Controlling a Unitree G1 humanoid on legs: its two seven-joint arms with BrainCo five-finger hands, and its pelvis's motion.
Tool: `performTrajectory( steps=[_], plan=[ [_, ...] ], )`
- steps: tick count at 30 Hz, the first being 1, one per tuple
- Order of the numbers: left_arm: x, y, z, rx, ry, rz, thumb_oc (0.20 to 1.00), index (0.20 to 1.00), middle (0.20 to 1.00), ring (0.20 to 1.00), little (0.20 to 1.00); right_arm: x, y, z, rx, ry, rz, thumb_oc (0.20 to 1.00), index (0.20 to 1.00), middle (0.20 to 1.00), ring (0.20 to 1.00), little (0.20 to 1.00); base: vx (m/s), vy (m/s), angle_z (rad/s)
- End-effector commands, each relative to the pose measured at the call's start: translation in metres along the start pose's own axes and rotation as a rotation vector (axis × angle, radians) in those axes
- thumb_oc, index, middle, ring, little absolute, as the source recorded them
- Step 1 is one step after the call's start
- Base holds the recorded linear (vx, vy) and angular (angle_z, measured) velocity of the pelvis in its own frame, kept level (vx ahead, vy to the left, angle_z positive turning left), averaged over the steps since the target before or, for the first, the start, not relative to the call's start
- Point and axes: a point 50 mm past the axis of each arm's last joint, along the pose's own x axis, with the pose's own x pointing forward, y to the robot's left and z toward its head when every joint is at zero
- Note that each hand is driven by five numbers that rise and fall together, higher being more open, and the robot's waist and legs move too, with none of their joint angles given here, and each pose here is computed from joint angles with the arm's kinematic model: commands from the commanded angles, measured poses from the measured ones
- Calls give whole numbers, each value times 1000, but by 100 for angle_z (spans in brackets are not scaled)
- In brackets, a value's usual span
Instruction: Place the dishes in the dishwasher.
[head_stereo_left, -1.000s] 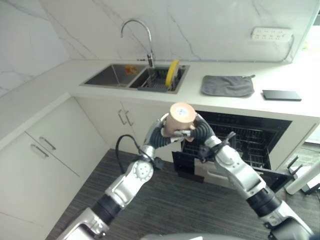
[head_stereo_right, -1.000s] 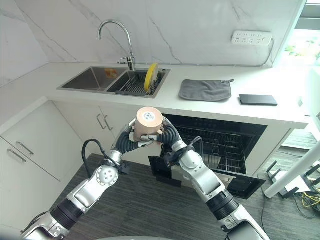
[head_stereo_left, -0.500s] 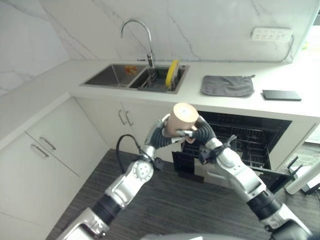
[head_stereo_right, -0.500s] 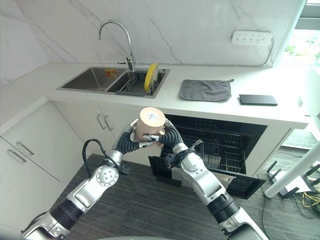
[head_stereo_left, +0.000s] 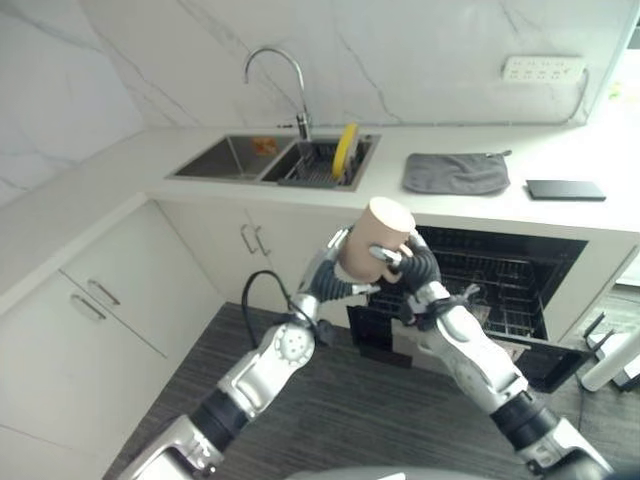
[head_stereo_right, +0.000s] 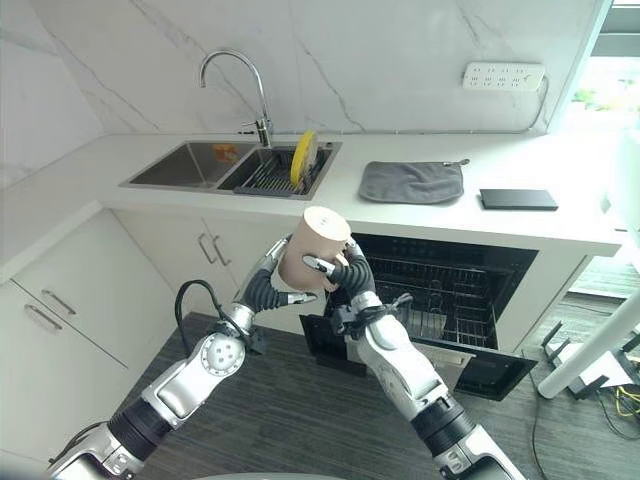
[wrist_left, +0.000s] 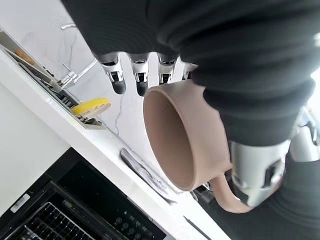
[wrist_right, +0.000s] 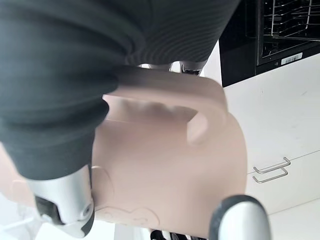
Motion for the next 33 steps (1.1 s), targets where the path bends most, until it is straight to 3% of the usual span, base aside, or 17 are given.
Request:
performTrajectory(
  steps=[1,14,19,28,33],
  plan=[
    [2,-2,3,79,-74,-38,1000,1000,1000,1000,1000,16,6,62,196,-343,-23,200,200,200,200,200,-26,-33,19],
    [-27,22,-34,75,47,92,1000,1000,1000,1000,1000,-15,-55,64,322,-458,-213,200,200,200,200,200,-24,-77,2],
    [-45,35,-61,62,203,198,1000,1000,1000,1000,1000,-23,-68,59,401,-442,-210,200,200,200,200,200,0,-153,-2],
    [-77,48,-90,25,353,364,1000,1000,1000,1000,1000,-15,-56,48,436,-333,-78,200,200,200,200,200,49,-95,-22],
    [-87,46,-85,-6,317,338,1000,1000,1000,1000,1000,-21,-44,35,452,-276,-33,200,200,200,200,200,170,270,-4]
  ],
)
